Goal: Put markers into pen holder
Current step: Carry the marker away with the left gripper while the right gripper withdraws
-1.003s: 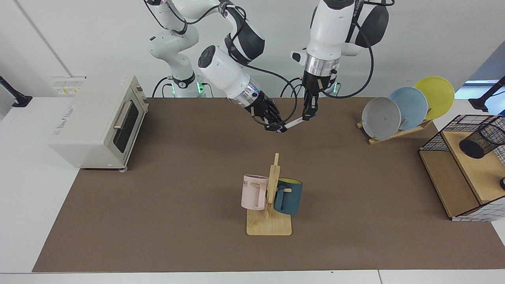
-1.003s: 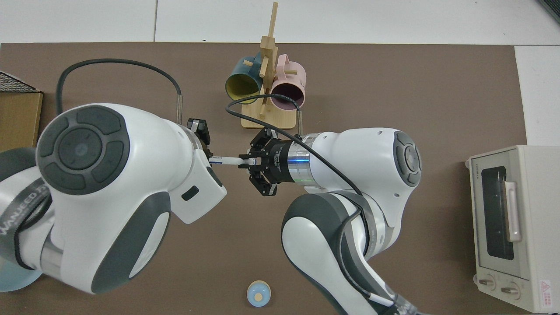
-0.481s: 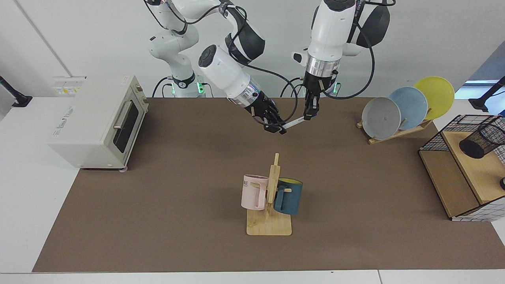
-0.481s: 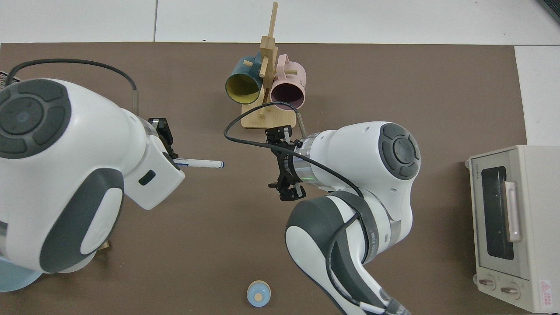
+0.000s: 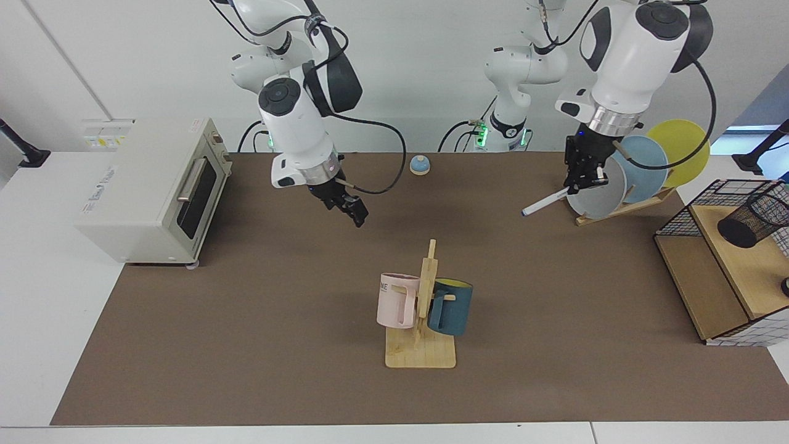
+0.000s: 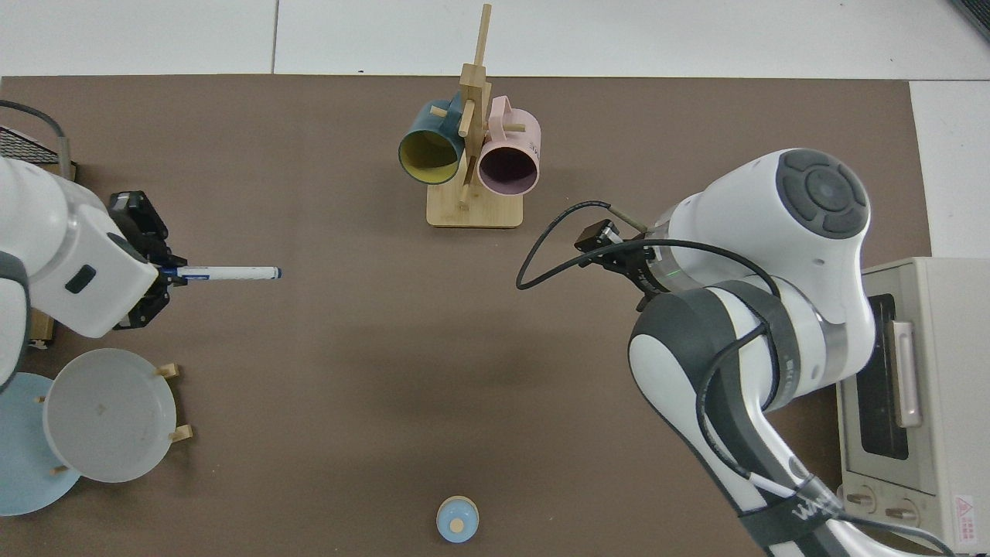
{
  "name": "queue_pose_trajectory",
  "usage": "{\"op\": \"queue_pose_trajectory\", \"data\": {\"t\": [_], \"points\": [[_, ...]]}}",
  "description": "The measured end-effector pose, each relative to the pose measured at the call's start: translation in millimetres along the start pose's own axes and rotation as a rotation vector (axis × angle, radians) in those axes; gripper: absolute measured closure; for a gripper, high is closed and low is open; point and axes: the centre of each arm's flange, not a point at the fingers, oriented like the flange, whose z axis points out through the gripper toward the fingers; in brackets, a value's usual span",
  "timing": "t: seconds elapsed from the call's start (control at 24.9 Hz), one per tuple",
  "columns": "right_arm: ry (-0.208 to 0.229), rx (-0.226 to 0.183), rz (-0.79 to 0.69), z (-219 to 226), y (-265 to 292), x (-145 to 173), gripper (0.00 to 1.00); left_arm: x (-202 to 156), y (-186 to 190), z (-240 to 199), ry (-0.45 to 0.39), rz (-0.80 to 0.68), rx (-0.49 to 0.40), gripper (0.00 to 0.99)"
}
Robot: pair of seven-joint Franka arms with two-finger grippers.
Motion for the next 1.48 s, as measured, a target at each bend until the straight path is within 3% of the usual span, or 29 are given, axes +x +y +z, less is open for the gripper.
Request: {"op": "queue_pose_trajectory", "data": {"t": [0.16, 0.24, 0.52, 0.84, 1.12, 1.28, 1.48], "points": [[0.115, -0.109, -0.288, -21, 22, 19, 0.00, -55, -8, 0, -0.133, -0.027, 0.018, 0.824], [0.155, -0.144, -0.437, -36, 29, 22, 0.00, -77, -10, -2, -0.190, -0.048, 0.025, 0.824], [0.242, -0.125, -0.653, -119, 83, 48, 0.00, -124, -12, -9, -0.433, -0.051, 0.044, 0.824], [0.142, -0.190, -0.672, -166, 139, 58, 0.00, -175, -13, -21, -0.626, -0.079, 0.070, 0.824], [0.115, -0.195, -0.666, -171, 148, 60, 0.00, -202, -24, -44, -0.788, -0.069, 0.136, 0.824], [0.107, -0.198, -0.668, -170, 147, 59, 0.00, -222, -31, -45, -0.825, -0.050, 0.165, 0.824], [0.104, -0.199, -0.666, -170, 148, 59, 0.00, -264, -40, -30, -0.841, 0.029, 0.139, 0.824]]}}
